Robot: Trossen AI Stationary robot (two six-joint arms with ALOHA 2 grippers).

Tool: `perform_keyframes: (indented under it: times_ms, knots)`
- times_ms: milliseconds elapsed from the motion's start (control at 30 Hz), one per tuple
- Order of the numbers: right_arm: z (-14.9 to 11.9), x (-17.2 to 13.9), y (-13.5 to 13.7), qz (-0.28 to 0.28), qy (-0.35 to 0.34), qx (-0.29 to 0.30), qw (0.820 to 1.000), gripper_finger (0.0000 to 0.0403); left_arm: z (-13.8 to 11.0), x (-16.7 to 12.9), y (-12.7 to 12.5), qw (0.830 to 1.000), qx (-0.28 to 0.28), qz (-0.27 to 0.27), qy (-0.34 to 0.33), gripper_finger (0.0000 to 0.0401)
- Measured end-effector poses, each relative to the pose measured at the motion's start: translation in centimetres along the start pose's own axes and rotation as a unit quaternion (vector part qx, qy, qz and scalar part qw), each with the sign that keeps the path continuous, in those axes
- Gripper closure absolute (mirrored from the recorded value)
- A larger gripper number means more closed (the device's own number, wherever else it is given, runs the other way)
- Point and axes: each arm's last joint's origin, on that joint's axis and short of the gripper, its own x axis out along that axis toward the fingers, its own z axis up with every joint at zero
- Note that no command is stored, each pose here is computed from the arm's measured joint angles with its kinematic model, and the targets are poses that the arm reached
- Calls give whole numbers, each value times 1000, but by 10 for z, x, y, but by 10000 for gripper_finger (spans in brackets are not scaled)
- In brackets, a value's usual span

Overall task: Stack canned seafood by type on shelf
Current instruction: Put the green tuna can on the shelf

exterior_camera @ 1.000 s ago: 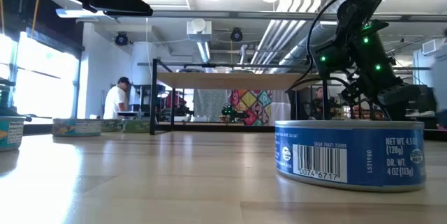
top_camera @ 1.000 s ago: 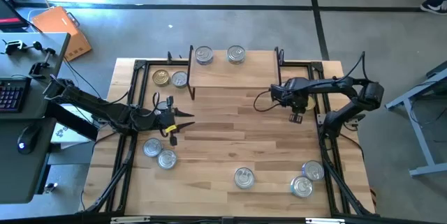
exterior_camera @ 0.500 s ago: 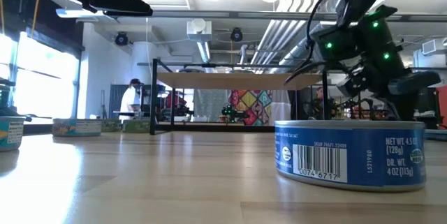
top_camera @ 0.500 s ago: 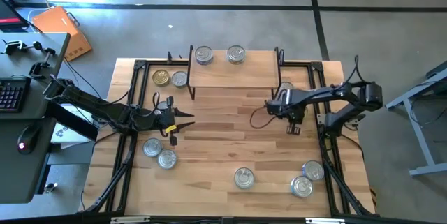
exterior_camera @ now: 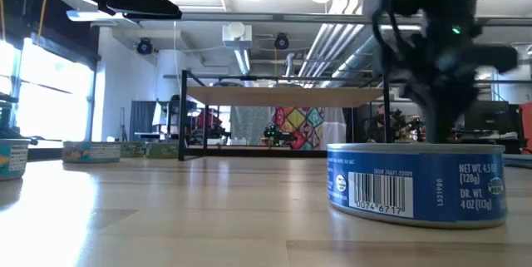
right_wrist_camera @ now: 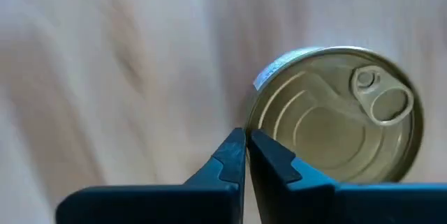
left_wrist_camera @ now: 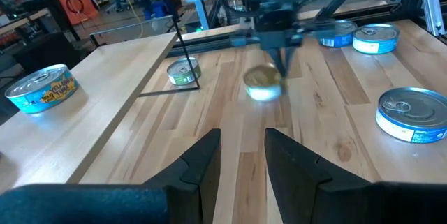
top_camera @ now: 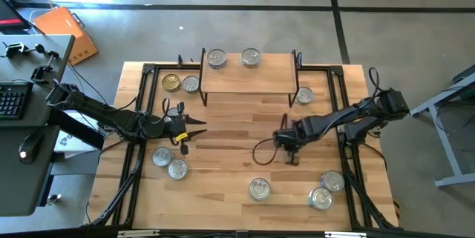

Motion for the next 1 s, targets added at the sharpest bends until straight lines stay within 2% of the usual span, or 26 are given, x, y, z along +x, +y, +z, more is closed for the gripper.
perform_keyframes:
  times_ms: [67,133,267,400,500,667,800,1000]
  knots:
    - [17,-2,11,27,-98,-5,995,396,0,0,0,1000,0,0,0,295]
    - [33,-8,20,48,-191,-13,980,396,0,0,0,1000,0,0,0,295]
    - [50,-19,29,45,-301,-34,952,393,0,0,0,1000,0,0,0,295]
    - [55,-27,33,48,-316,-70,945,356,0,0,0,1000,1,0,1,295]
    - [50,-25,41,43,-306,-139,941,307,0,0,0,1000,1,0,1,295]
    - [43,-4,55,-20,-275,-247,929,236,-1,0,0,1000,-4,0,3,295]
    - [41,22,59,-54,-239,-265,933,228,-1,0,-1,1000,-3,-2,3,295]
    - [43,54,60,-72,-215,-251,941,260,-1,0,-1,1000,-3,-2,3,295]
